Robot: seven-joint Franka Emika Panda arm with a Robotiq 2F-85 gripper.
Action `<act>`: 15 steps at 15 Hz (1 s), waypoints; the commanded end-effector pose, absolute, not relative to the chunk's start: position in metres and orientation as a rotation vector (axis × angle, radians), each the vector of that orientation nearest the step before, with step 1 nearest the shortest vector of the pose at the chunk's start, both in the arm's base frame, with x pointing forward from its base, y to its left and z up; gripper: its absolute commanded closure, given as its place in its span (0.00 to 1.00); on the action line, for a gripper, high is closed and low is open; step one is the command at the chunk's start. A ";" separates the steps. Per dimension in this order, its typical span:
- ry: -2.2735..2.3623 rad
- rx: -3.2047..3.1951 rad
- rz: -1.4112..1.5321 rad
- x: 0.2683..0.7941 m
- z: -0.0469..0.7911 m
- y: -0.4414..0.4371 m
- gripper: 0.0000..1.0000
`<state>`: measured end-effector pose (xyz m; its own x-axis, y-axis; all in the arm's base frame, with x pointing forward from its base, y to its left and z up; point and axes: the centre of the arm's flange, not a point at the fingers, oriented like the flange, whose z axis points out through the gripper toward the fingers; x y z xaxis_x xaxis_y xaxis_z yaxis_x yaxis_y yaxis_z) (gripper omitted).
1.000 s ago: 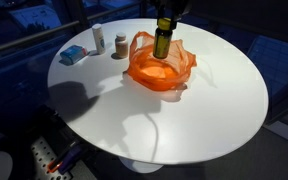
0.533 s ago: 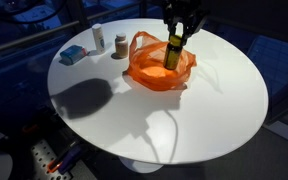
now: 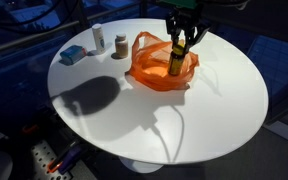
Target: Put the black and yellow bottle in the orange plastic bag
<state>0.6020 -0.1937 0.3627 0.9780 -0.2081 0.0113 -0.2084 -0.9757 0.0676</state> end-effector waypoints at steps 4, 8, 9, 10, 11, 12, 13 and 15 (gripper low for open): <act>-0.304 3.069 -0.028 0.596 0.343 -0.195 0.80; -0.295 3.069 -0.032 0.591 0.339 -0.194 0.80; -0.293 3.070 -0.033 0.591 0.340 -0.193 0.80; -0.292 3.070 -0.034 0.590 0.341 -0.193 0.71; -0.292 3.071 -0.036 0.590 0.342 -0.192 0.55; -0.292 3.070 -0.038 0.590 0.342 -0.192 0.53; -0.291 3.070 -0.039 0.590 0.342 -0.192 0.41; -0.287 3.072 -0.044 0.588 0.343 -0.191 0.24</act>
<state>0.5968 -0.1921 0.3377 0.9779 -0.2070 -0.0284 -0.2048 -0.9766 0.0663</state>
